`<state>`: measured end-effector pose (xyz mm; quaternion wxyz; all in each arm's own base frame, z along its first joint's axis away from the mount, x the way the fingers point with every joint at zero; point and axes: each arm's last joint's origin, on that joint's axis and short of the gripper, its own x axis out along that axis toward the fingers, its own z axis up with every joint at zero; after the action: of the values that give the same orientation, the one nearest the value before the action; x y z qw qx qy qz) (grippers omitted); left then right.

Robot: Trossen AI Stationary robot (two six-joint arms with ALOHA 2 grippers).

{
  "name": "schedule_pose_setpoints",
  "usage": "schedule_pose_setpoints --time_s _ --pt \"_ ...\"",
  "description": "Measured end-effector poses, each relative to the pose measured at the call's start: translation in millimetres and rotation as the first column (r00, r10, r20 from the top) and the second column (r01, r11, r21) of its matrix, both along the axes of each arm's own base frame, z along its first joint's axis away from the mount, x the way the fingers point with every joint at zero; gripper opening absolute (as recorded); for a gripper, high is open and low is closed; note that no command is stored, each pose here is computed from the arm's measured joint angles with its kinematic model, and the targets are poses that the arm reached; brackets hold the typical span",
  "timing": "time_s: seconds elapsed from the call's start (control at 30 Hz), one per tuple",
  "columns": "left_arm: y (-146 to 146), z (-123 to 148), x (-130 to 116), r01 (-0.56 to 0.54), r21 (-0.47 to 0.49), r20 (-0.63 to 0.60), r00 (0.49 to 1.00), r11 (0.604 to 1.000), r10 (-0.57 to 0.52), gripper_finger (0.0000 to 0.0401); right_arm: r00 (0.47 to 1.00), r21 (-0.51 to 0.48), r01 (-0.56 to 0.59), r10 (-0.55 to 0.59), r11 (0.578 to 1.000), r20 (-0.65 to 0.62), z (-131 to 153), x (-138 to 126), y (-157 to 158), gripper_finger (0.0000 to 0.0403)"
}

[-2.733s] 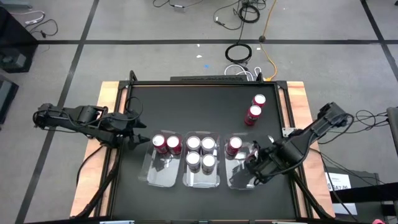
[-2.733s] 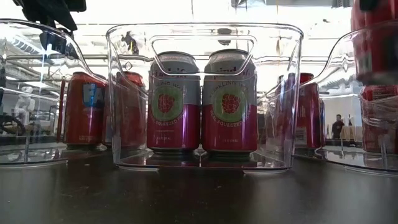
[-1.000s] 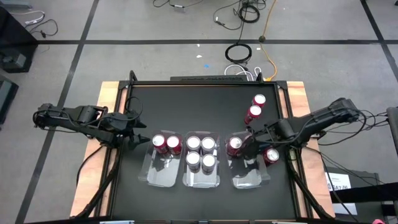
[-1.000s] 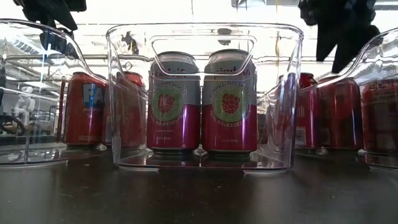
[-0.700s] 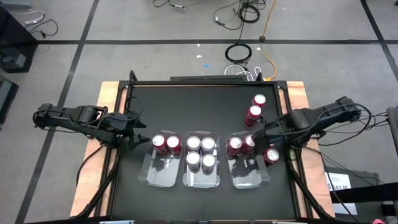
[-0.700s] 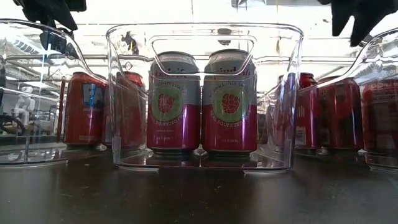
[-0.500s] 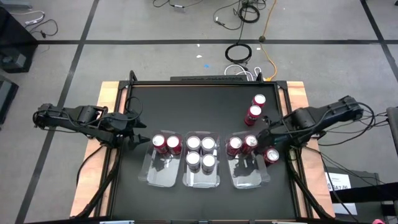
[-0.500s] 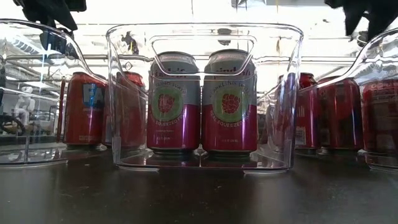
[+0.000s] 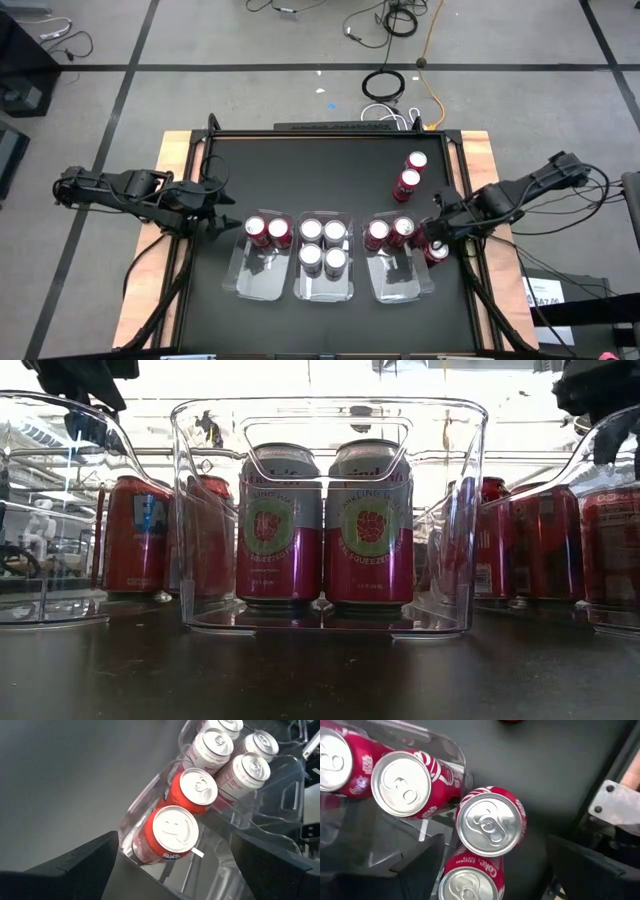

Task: Sort soda cans
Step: Put the red soda can into the right transparent bin

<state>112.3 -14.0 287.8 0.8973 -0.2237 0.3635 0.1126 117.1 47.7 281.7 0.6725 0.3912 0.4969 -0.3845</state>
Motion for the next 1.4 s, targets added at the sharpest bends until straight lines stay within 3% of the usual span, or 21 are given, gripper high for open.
schedule_pose_setpoints --time_s 0.83,1.4 --pt "1 0 0 -0.029 0.027 0.007 1.0 0.999 0.029 0.0388 0.995 -0.042 -0.061 0.058 0.997 -0.075 -49 9 -4 0.0338" --pt "1 0 0 -0.029 0.028 0.006 1.0 0.999 0.028 0.0388 0.995 -0.045 -0.057 0.053 0.997 -0.083 -51 8 -4 0.0338"
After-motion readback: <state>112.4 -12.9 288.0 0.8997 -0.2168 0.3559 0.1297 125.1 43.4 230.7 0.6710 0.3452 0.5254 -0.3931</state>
